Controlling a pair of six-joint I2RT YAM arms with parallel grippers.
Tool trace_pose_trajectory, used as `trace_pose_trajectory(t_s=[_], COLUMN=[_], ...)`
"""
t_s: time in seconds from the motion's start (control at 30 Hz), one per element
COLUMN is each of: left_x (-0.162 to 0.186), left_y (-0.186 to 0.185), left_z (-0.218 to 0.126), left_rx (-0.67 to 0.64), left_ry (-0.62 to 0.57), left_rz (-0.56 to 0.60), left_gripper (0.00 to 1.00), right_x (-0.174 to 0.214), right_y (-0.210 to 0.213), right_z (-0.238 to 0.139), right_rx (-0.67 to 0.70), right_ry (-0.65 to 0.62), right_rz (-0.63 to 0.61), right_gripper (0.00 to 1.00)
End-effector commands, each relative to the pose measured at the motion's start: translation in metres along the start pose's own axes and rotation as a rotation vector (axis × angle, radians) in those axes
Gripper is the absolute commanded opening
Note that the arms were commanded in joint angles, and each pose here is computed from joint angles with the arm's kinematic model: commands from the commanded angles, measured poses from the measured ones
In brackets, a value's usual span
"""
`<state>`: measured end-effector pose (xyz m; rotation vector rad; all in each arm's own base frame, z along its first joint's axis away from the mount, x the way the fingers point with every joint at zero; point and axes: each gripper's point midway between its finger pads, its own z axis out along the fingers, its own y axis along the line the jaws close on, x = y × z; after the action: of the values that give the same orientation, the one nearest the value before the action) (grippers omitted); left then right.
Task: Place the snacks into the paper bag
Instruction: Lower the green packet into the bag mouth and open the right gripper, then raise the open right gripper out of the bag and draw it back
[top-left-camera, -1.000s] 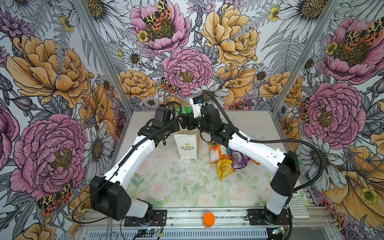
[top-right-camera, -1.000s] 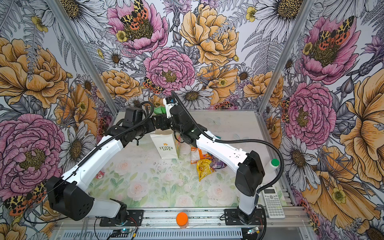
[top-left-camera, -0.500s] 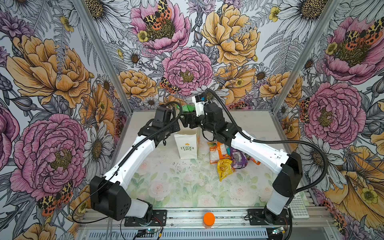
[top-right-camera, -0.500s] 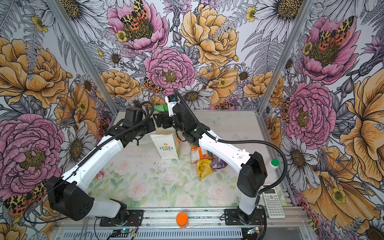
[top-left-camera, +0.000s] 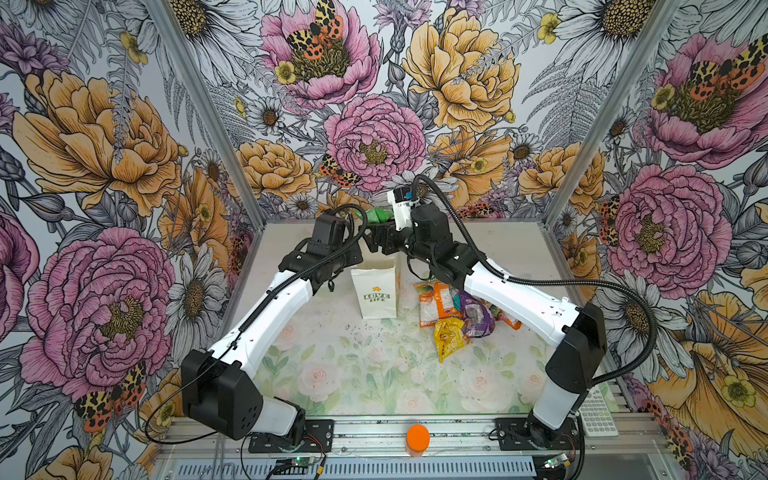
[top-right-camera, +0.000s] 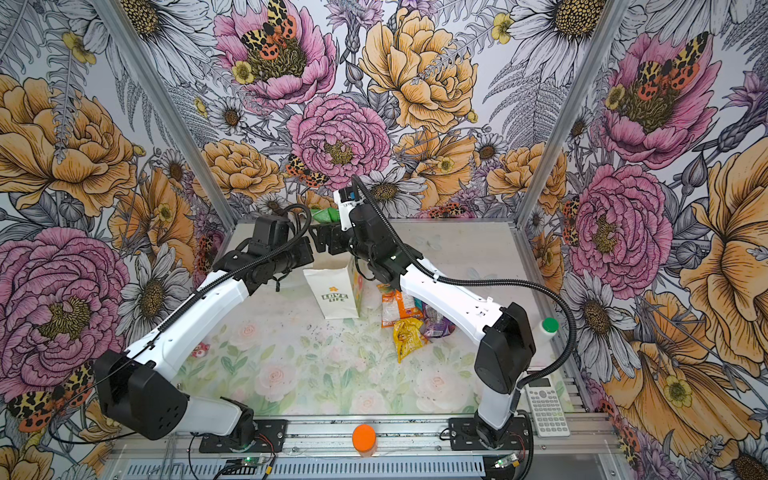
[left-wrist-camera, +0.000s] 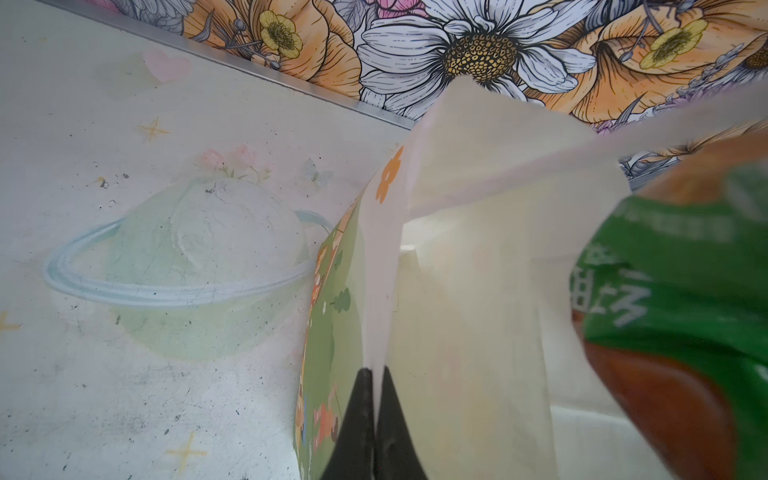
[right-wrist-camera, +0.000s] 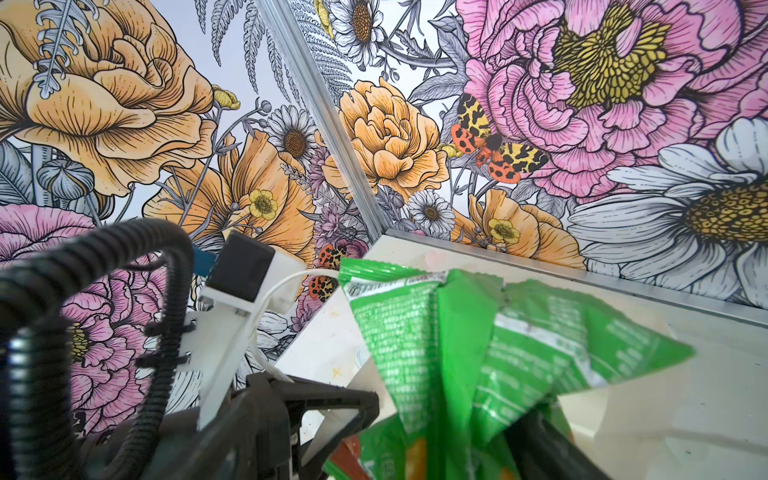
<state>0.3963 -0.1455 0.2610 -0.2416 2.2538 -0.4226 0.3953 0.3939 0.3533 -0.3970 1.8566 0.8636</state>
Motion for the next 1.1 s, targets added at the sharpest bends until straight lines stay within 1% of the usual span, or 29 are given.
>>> trace_pose_trajectory(t_s=[0.0,0.27,0.57,0.83,0.87,0.93,1.07], left_x=[-0.012,-0.012,-0.01,-0.01,-0.009,-0.008,-0.015], left_y=[-0.01,-0.009,-0.01,0.006,0.006,-0.002,-0.019], left_z=[-0.002,-0.001,-0.001,-0.002,-0.001,-0.002,-0.009], left_rx=[0.024,0.02,0.021,-0.022,-0.017,0.034,0.139], left_ry=[-0.041,-0.041,-0.04,-0.059,-0.051,-0.031,-0.058], left_rz=[-0.003,-0.003,-0.007,-0.033,-0.035,-0.035,-0.06], left_gripper=[0.0,0.0,0.0,0.0,0.0,0.0,0.0], right_x=[-0.014,-0.007,-0.014,-0.021,-0.023,-0.025,-0.033], right_y=[0.014,0.016,0.016,0.014,0.014,0.015,0.017], right_z=[-0.008,0.0,-0.015,-0.03,-0.032,-0.036,-0.046], right_rx=[-0.048,-0.063,-0.052,-0.032,-0.032,-0.032,-0.03], right_ry=[-0.026,-0.005,-0.029,-0.053,-0.056,-0.064,-0.087], right_rz=[0.016,0.037,0.009,-0.019,-0.02,-0.024,-0.035], right_gripper=[0.92,0.93,0.93,0.92,0.92,0.92,0.92])
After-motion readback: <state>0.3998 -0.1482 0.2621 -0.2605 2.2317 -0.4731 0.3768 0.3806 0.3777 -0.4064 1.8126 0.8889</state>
